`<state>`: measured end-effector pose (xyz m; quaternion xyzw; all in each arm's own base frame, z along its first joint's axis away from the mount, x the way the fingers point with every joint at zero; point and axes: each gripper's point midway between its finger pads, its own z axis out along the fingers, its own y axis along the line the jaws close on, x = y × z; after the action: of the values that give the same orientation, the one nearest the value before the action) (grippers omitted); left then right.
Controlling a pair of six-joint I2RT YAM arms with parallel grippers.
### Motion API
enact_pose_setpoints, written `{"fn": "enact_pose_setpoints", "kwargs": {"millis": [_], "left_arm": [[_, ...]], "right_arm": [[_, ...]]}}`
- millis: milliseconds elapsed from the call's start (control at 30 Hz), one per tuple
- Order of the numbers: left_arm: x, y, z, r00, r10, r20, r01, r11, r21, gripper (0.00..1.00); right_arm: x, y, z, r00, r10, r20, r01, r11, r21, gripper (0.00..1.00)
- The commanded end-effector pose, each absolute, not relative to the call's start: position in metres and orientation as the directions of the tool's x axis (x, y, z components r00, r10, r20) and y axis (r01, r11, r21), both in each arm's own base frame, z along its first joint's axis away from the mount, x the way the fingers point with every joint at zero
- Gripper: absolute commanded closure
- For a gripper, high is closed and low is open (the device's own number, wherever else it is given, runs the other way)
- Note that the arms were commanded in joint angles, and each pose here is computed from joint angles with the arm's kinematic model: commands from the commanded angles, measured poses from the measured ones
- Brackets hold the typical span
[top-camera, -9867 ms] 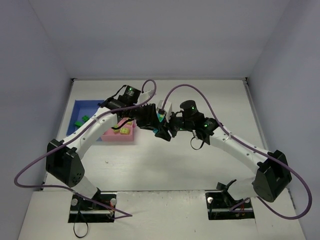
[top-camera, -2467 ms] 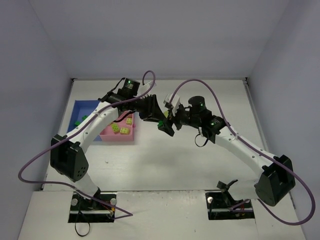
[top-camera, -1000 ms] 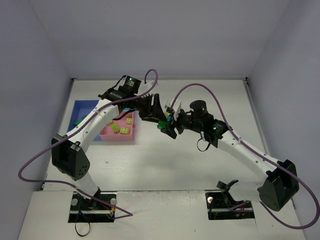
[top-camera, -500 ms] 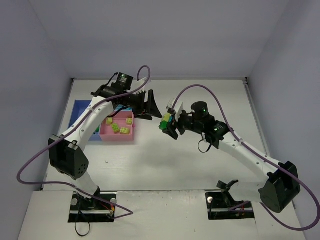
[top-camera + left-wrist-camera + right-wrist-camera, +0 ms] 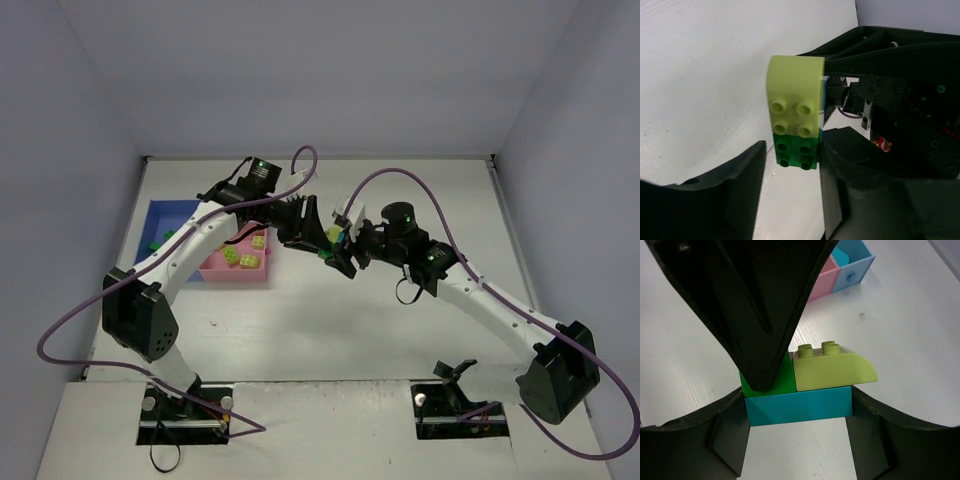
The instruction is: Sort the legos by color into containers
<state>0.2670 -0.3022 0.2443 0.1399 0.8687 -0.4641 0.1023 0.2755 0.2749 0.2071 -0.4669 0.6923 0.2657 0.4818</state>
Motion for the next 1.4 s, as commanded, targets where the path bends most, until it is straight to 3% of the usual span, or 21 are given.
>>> {"fn": "enact_pose_setpoints", "kwargs": {"millis": [0,33,67,267,367,633,767,900,1000,1367], "left_arm": [[0.263,-0.307,0.279,-0.899,0.133,-0.417,0.429,0.46,-0.777,0.63],[0.264,-0.307,0.279,-0.898,0.131,-0.42,0.43,0.458,-0.778,0.73],[0.263,-0.308,0.28,-0.896,0.136,-0.422,0.436,0.445,-0.782,0.75],[0.261,-0.311,0.282,-0.891,0.138,-0.433,0.45,0.405,-0.796,0.78],[0.26,-0.311,0.281,-0.892,0.139,-0.43,0.447,0.403,-0.799,0.67],[0.26,-0.31,0.276,-0.89,0.143,-0.433,0.452,0.413,-0.791,0.56],[0.261,-0.31,0.281,-0.886,0.14,-0.443,0.459,0.408,-0.789,0.88],[0.262,-0.309,0.286,-0.88,0.142,-0.453,0.47,0.402,-0.786,1.0],[0.261,-0.309,0.287,-0.88,0.148,-0.45,0.47,0.406,-0.784,1.0],[0.26,-0.308,0.286,-0.884,0.166,-0.437,0.465,0.418,-0.781,1.0]], "right_arm": [[0.289,0.285,0.248,-0.018,-0.312,-0.95,-0.893,0.432,-0.125,0.98],[0.291,0.285,0.249,-0.018,-0.312,-0.95,-0.892,0.434,-0.126,0.98],[0.29,0.284,0.249,-0.02,-0.309,-0.951,-0.892,0.436,-0.123,0.98],[0.29,0.284,0.255,-0.017,-0.291,-0.957,-0.89,0.44,-0.118,0.97],[0.291,0.284,0.258,-0.019,-0.281,-0.959,-0.888,0.445,-0.113,0.97],[0.293,0.284,0.265,-0.017,-0.254,-0.967,-0.887,0.45,-0.103,0.96],[0.293,0.282,0.262,-0.019,-0.259,-0.966,-0.887,0.45,-0.104,0.89],[0.291,0.28,0.258,-0.02,-0.267,-0.963,-0.887,0.449,-0.107,0.76],[0.291,0.278,0.257,-0.018,-0.273,-0.962,-0.886,0.45,-0.111,0.67],[0.291,0.279,0.255,-0.014,-0.285,-0.958,-0.89,0.441,-0.118,0.52]]}}
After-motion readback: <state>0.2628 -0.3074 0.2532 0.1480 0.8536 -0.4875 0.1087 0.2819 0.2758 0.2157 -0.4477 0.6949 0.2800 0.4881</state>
